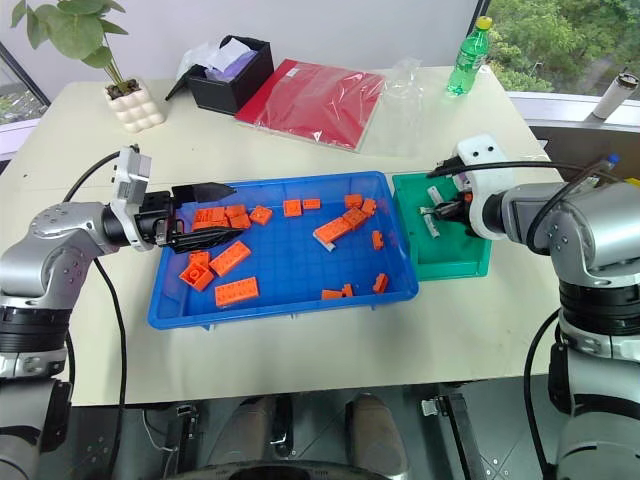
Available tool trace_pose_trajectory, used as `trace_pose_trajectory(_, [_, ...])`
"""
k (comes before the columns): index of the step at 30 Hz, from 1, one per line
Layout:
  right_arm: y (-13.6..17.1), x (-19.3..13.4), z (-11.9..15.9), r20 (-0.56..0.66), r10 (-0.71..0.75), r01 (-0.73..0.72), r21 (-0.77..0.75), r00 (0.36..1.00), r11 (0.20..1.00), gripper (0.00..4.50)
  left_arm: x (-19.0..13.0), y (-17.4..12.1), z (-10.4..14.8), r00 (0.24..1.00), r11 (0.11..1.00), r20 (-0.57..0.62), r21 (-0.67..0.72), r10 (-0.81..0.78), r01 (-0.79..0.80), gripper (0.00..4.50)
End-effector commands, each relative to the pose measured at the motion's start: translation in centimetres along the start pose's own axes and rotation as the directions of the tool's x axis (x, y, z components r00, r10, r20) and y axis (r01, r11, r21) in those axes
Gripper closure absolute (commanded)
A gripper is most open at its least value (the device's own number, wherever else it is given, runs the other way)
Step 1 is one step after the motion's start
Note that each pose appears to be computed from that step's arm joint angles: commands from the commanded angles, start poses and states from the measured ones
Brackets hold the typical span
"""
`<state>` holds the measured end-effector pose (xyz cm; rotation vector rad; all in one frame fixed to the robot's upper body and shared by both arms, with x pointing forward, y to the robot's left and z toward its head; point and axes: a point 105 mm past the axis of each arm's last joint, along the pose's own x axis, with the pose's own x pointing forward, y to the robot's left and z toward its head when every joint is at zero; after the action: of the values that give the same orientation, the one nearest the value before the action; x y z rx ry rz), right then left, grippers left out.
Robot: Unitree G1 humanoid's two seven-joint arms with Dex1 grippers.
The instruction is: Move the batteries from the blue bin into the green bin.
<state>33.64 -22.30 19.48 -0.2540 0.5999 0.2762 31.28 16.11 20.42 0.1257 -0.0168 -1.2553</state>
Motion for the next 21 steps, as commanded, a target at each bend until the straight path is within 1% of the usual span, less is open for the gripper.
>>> trace_pose_trajectory(1, [-1.2, -0.4, 0.5, 0.044, -0.046, 0.046, -0.010, 0.998, 0.999, 3.99, -0.2, 0.0, 1.1, 1.000, 0.999, -0.007, 0.046, -0.014, 0.014, 0.00])
trace_pose_trajectory(2, [-1.4, -0.3, 0.3, 0.042, -0.049, 0.049, -0.008, 0.998, 0.999, 3.48, -0.2, 0.0, 1.1, 1.000, 0.999, -0.008, 0.046, -0.014, 0.015, 0.00])
trace_pose_trajectory(3, [-1.5, -0.2, 0.2, 0.040, -0.050, 0.050, -0.008, 0.998, 0.999, 3.22, -0.2, 0.0, 1.2, 1.000, 0.999, -0.008, 0.047, -0.014, 0.014, 0.00])
trace_pose_trajectory(5, [-1.4, 0.0, 0.0, 0.039, -0.046, 0.046, -0.012, 0.998, 0.999, 2.33, -0.2, 0.0, 1.2, 1.000, 0.999, -0.009, 0.049, -0.011, 0.012, 0.00])
trace_pose_trajectory(8, [-1.6, 0.2, -0.1, 0.036, -0.054, 0.055, -0.019, 0.998, 0.998, 0.90, -0.2, 0.0, 1.3, 1.000, 0.999, -0.007, 0.050, -0.007, 0.007, 0.00])
trace_pose_trajectory(9, [-1.7, 0.2, -0.2, 0.035, -0.062, 0.063, -0.026, 0.997, 0.998, 0.35, -0.3, 0.0, 1.3, 1.000, 0.999, -0.006, 0.050, -0.005, 0.005, 0.00])
trace_pose_trajectory(10, [-2.0, 0.2, 0.2, 0.053, -0.079, 0.083, -0.065, 0.995, 0.994, 0.07, -0.3, 0.0, 1.3, 1.000, 0.999, -0.005, 0.051, -0.001, 0.001, 0.00])
trace_pose_trajectory(11, [-2.3, 0.1, 0.9, 0.082, -0.098, 0.106, -0.113, 0.992, 0.988, 0.07, -0.3, 0.0, 1.3, 1.000, 0.999, -0.004, 0.051, 0.003, -0.003, 0.00])
trace_pose_trajectory(13, [-2.4, -0.2, 3.3, 0.177, -0.108, 0.144, -0.203, 0.978, 0.969, 0.07, -0.4, 0.1, 1.3, 1.000, 0.999, -0.004, 0.051, 0.011, -0.010, 0.00])
trace_pose_trajectory(15, [-0.5, -0.4, 6.5, 0.290, 0.001, 0.085, -0.285, 0.957, 0.955, 0.07, -0.5, 0.1, 1.2, 1.000, 0.999, -0.005, 0.050, 0.013, -0.013, 0.00])
trace_pose_trajectory(17, [1.1, -0.6, 8.1, 0.328, 0.105, 0.035, -0.396, 0.939, 0.918, 0.07, -0.5, 0.1, 1.2, 1.000, 0.999, -0.006, 0.049, 0.014, -0.014, 0.00])
trace_pose_trajectory(18, [1.9, -0.5, 8.2, 0.320, 0.163, 0.014, -0.487, 0.933, 0.873, 0.07, -0.4, 0.1, 1.2, 1.000, 0.999, -0.006, 0.049, 0.014, -0.013, 0.00])
trace_pose_trajectory(19, [2.6, -0.4, 8.0, 0.293, 0.215, 0.002, -0.596, 0.932, 0.803, 0.07, -0.4, 0.1, 1.3, 1.000, 0.999, -0.006, 0.048, 0.014, -0.013, 0.00])
trace_pose_trajectory(21, [3.2, 0.2, 7.5, 0.220, 0.295, -0.011, -0.785, 0.930, 0.619, 0.07, -0.4, 0.1, 1.3, 1.000, 0.999, -0.007, 0.049, 0.013, -0.013, 0.00])
